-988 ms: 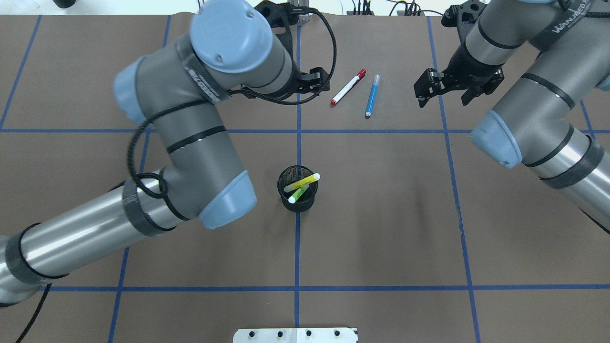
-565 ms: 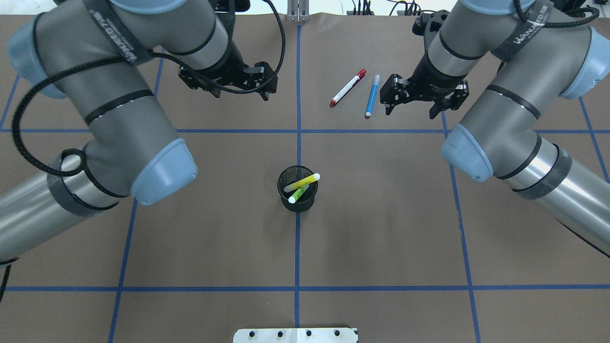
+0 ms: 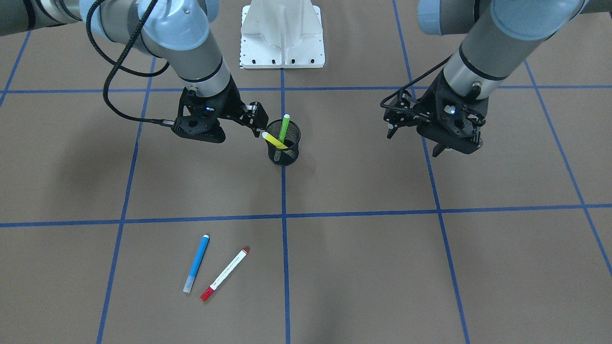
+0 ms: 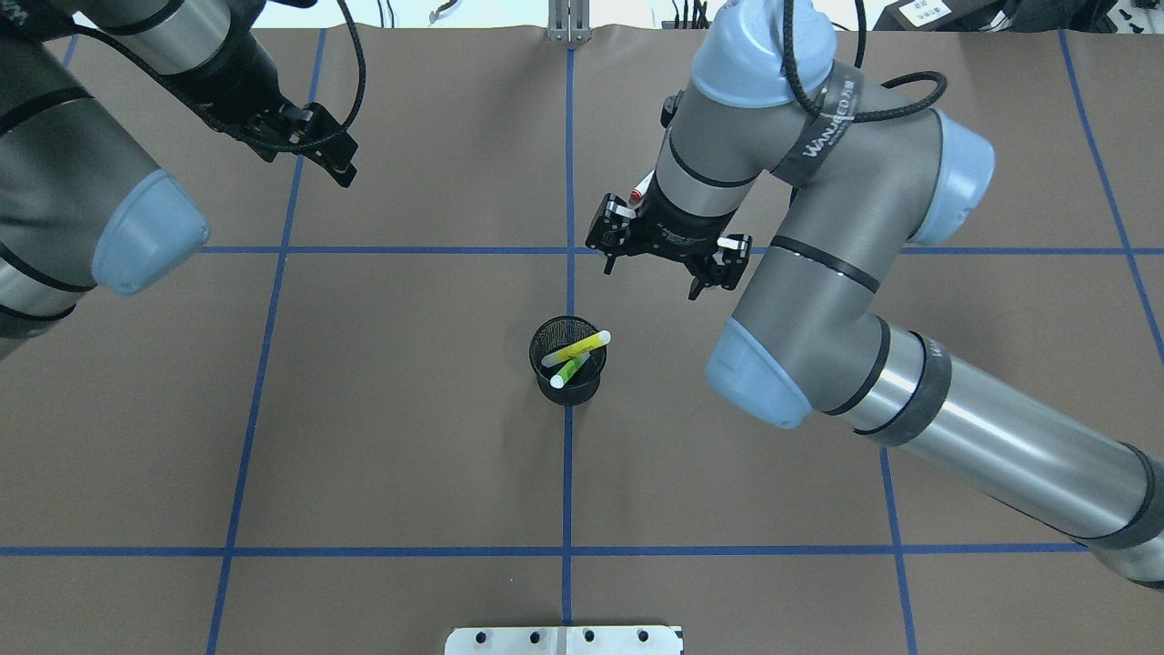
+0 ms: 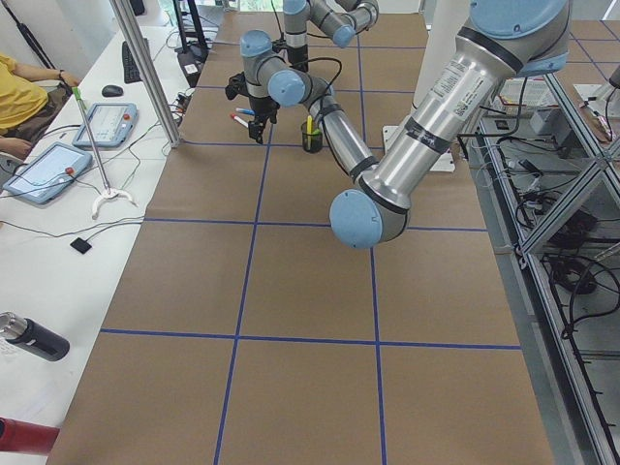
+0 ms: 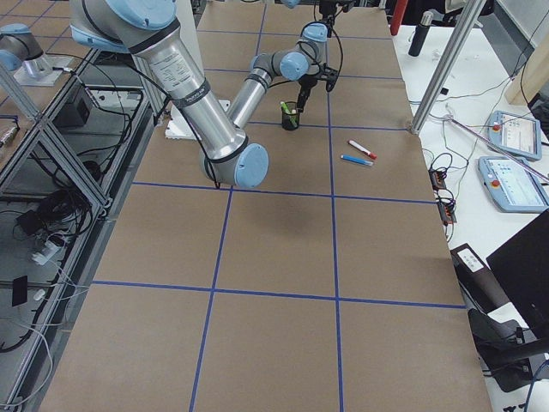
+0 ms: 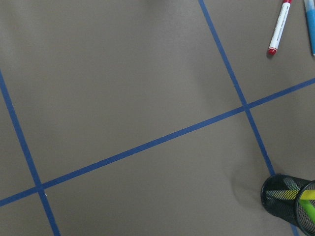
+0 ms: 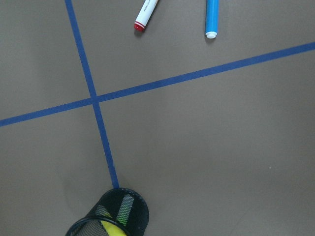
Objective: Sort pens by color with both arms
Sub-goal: 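Lower the right gripper over the cup toward the yellow highlighter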
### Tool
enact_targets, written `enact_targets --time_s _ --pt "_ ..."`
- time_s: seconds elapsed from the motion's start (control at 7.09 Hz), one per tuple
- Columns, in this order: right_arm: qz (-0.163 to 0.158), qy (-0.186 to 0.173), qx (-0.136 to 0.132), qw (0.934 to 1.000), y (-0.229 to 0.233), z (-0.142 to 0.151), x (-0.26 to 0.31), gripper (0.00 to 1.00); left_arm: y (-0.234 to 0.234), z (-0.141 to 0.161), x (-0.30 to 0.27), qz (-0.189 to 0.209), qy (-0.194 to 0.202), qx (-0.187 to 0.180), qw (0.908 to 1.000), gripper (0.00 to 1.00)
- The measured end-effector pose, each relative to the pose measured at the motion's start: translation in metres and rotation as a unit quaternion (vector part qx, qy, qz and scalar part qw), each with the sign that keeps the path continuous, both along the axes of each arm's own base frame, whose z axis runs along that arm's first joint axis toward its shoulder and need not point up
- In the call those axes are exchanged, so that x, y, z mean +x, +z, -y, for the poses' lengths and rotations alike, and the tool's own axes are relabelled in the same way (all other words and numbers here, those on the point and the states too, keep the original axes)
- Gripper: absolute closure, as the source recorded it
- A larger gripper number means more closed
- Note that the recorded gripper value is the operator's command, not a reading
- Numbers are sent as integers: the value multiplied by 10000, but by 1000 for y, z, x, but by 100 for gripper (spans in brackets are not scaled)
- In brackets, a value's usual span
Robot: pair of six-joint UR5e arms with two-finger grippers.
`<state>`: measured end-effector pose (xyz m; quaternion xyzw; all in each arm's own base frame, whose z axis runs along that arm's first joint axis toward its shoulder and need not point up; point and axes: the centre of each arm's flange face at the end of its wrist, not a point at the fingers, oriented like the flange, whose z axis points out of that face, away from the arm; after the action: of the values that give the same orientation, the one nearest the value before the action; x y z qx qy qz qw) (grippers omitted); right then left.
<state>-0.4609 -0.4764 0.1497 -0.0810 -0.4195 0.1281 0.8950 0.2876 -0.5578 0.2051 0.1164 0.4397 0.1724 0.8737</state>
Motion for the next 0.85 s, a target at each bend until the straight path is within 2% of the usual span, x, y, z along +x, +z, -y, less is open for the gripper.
enact_targets --time_s 0.14,0.42,0.71,0.85 --pt "-236 51 -156 9996 -16 -8 -25 5 9 5 -4 49 36 26 10000 0" --pt "-722 7 -434 9964 -42 -21 -72 15 19 13 -8 108 78 47 9999 0" --pt "-1031 -18 -707 9922 -52 -25 -117 41 21 15 -9 112 88 37 9999 0" --pt "-1087 -64 -728 9914 -52 -28 -128 46 22 16 -9 102 94 16 9999 0"
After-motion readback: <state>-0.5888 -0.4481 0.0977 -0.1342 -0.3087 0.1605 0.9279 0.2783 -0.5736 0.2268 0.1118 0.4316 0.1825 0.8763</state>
